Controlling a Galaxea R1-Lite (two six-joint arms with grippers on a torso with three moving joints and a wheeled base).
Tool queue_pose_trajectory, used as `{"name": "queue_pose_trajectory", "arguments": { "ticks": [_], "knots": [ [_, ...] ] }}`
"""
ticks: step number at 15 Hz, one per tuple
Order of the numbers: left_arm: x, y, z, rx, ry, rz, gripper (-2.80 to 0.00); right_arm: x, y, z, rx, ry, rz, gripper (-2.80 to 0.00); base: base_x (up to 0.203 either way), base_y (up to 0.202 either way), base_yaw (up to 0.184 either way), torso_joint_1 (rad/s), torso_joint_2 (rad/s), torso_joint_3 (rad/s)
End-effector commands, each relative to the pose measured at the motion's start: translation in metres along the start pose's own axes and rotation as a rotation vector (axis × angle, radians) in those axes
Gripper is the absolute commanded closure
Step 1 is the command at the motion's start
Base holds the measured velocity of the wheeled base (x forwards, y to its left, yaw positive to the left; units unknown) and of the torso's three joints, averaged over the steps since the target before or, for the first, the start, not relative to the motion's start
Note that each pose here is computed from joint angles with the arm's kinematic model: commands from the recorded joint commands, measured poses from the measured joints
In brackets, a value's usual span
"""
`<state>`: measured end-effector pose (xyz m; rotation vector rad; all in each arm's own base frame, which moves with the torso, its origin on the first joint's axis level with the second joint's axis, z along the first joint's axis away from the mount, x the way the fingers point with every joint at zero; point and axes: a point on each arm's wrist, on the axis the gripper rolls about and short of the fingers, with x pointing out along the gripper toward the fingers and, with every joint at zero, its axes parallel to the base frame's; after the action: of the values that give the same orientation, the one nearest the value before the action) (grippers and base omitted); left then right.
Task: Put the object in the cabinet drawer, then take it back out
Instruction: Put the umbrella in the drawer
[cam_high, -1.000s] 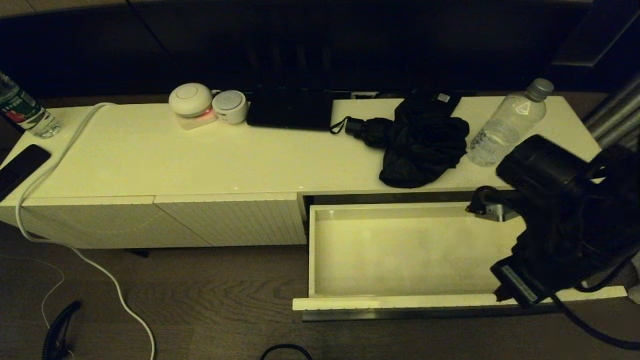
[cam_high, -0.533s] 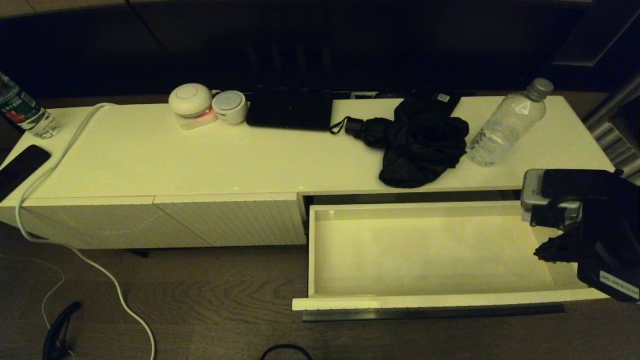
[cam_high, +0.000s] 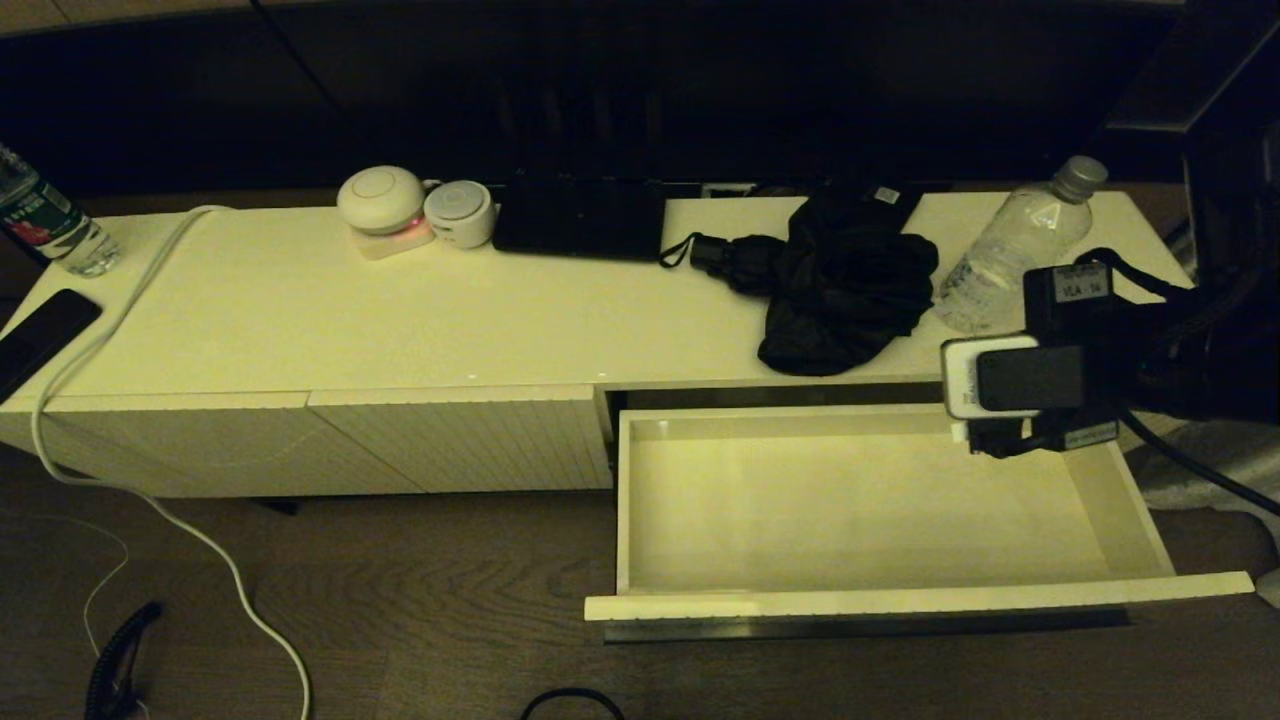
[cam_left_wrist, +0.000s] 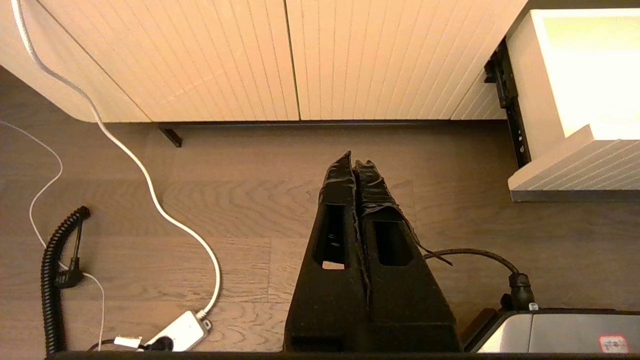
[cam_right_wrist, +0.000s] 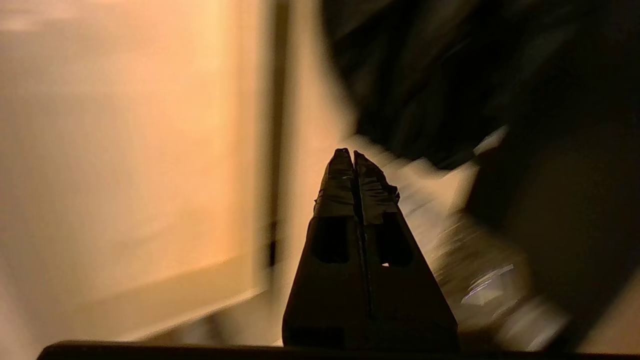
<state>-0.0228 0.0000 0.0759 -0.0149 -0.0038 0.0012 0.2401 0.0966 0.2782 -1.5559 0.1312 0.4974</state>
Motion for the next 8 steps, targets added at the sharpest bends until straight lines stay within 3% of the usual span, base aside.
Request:
{"name": "queue_pose_trajectory", "arguments": {
  "ticks": [1, 2, 8],
  "knots": [
    [0.0, 0.0, 0.0, 0.0, -0.001, 0.0, 0.0, 0.025, 0.004, 0.005, -0.078, -0.064, -0.019, 0.0, 0.0, 0.0, 0.0, 0.0, 0.0, 0.0],
    [0.0, 0.0, 0.0, 0.0, 0.0, 0.0, 0.0, 0.03, 0.003, 0.006, -0.111, -0.083, -0.029, -2.8, 0.0, 0.0, 0.0, 0.0, 0.0, 0.0],
    [0.0, 0.0, 0.0, 0.0, -0.002, 0.0, 0.0, 0.059, -0.017, -0.003, -0.192, -0.079, -0.081, -2.8, 0.0, 0.0, 0.0, 0.0, 0.0, 0.0]
  ]
}}
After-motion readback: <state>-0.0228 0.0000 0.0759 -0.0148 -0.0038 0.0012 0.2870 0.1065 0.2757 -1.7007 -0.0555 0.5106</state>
